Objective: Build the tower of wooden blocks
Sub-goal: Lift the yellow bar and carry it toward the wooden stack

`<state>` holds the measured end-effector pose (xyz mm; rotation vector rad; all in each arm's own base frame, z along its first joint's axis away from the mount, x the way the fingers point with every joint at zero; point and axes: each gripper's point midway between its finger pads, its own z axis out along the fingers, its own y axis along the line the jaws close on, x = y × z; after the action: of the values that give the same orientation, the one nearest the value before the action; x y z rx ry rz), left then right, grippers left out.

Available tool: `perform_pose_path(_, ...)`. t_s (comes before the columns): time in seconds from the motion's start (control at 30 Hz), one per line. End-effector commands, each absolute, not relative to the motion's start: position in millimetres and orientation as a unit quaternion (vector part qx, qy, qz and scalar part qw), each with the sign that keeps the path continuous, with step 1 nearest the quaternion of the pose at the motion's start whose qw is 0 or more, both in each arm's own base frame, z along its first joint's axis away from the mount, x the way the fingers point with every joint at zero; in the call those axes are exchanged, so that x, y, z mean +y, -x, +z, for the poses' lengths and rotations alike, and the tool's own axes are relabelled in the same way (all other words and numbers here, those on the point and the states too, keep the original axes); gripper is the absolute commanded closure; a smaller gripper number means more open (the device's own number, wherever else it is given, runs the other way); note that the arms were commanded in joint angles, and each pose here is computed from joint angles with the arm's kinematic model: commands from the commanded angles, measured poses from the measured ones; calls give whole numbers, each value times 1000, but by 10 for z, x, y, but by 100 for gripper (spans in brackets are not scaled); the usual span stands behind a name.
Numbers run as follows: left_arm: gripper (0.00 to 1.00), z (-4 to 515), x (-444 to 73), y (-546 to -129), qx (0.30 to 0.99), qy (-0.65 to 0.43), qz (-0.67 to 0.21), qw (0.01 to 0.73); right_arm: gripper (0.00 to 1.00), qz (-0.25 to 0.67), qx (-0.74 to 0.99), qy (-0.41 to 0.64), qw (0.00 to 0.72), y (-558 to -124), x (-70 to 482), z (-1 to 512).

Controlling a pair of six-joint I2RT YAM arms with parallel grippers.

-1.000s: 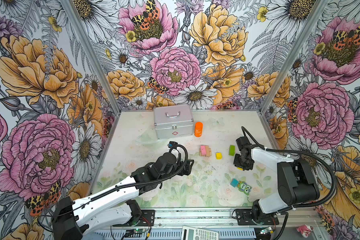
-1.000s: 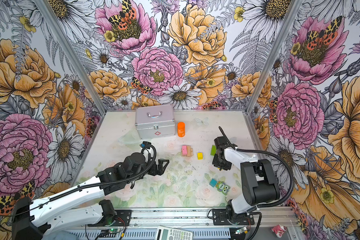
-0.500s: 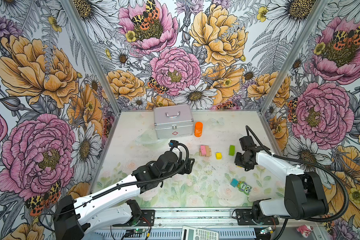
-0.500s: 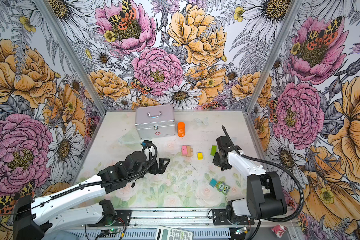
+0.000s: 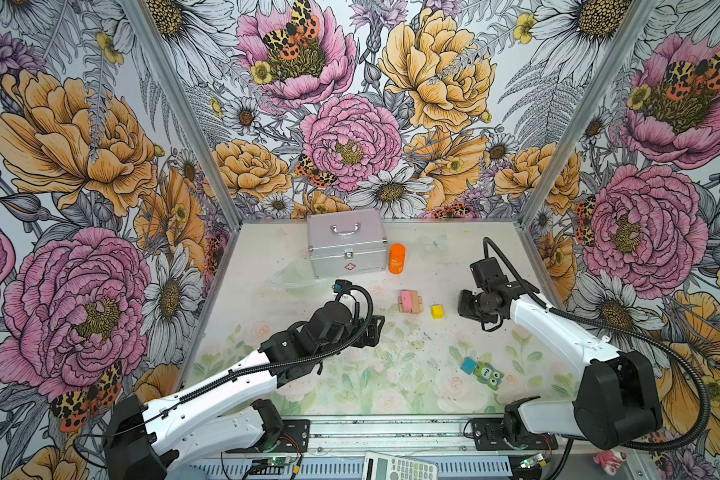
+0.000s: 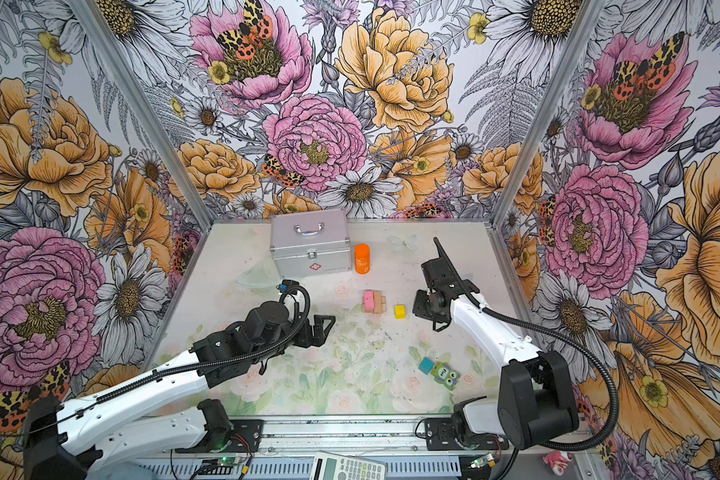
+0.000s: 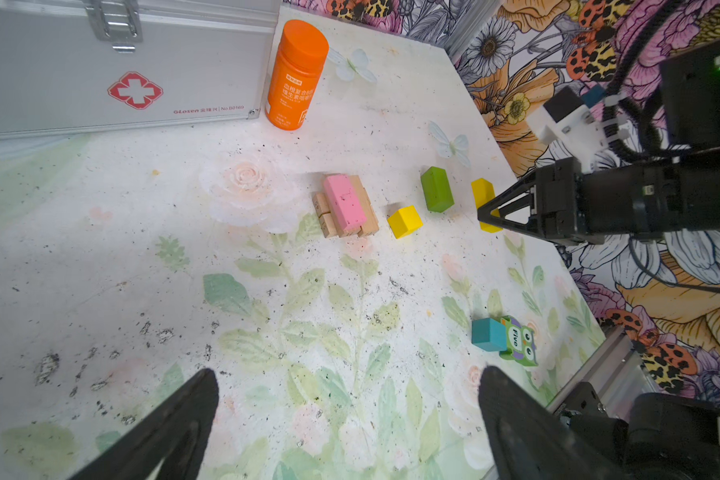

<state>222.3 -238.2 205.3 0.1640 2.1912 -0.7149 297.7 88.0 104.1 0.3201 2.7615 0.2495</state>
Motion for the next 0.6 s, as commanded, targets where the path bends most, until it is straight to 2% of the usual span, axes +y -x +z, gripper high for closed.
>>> perform_pose_path(0.0, 1, 2021, -2203, -2218, 869, -40, -273, 410, 66, 95, 974, -96, 180, -3122, 1051, 1111)
perform_pose_path(0.57, 1, 1933, -1900, -2215, 871, -4, -268, 412, 67, 114, 982, -8, 148, -3538, 1751, 837)
